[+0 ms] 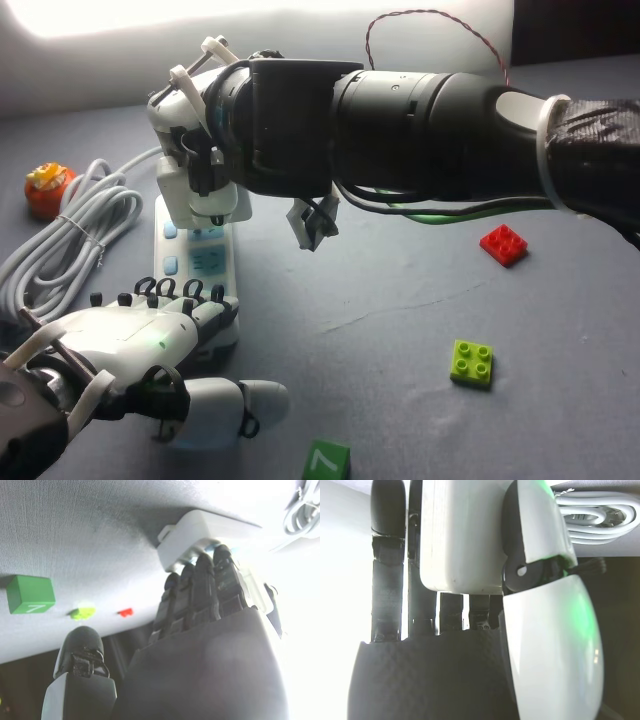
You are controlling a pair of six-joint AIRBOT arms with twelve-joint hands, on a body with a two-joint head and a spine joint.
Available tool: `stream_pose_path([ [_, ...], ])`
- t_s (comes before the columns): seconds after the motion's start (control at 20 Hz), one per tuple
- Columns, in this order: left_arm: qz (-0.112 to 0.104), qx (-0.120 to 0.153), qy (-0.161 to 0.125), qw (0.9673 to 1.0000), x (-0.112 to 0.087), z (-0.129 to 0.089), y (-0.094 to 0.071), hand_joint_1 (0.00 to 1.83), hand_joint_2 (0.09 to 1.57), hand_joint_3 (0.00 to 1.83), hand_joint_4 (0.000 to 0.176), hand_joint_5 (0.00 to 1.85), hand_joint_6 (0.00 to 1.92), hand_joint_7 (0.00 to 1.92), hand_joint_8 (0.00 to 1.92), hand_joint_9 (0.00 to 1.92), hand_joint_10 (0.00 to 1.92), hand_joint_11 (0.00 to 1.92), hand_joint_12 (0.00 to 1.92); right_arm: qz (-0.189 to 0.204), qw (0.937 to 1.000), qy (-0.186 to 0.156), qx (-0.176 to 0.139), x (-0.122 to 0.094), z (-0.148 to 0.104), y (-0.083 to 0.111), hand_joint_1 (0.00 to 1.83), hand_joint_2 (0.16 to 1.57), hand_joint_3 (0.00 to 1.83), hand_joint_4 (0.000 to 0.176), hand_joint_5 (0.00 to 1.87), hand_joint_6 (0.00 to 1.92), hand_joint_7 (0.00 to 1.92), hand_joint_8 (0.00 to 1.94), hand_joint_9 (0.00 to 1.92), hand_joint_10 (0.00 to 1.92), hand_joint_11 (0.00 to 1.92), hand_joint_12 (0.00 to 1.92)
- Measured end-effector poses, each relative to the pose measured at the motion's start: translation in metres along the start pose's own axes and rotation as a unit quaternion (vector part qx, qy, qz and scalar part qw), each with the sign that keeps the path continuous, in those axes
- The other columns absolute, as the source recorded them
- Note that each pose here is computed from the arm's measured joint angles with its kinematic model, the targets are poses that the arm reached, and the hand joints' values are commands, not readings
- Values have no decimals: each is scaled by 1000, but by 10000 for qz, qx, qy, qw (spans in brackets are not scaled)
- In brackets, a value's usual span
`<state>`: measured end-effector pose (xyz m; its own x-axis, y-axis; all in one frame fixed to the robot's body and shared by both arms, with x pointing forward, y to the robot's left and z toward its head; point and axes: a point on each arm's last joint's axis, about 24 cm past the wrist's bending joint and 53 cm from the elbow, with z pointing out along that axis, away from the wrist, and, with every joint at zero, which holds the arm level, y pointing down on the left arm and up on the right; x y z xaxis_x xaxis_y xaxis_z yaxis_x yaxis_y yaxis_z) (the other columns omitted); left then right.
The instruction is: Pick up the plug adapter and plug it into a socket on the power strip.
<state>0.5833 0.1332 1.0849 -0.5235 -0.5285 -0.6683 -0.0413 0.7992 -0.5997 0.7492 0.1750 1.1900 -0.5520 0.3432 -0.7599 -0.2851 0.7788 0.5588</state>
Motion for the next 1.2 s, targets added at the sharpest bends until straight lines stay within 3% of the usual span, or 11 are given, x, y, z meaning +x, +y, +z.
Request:
stream_pose_path([
  [0.35,-5,-6,-8,10000,0,0,0,0,1185,2,0,0,0,26,5,8,2,0,0,-180,9998,44,-69,11,2,10,1245,1094,0,0,933,977,1141,814,1332,6,838,923],
  [1.2,-15,-27,-32,10000,-1,0,2,0,1185,1,0,0,0,29,3,14,3,0,0,-229,9997,73,-23,22,12,5,1250,1081,0,0,966,926,1167,770,1335,8,836,937],
])
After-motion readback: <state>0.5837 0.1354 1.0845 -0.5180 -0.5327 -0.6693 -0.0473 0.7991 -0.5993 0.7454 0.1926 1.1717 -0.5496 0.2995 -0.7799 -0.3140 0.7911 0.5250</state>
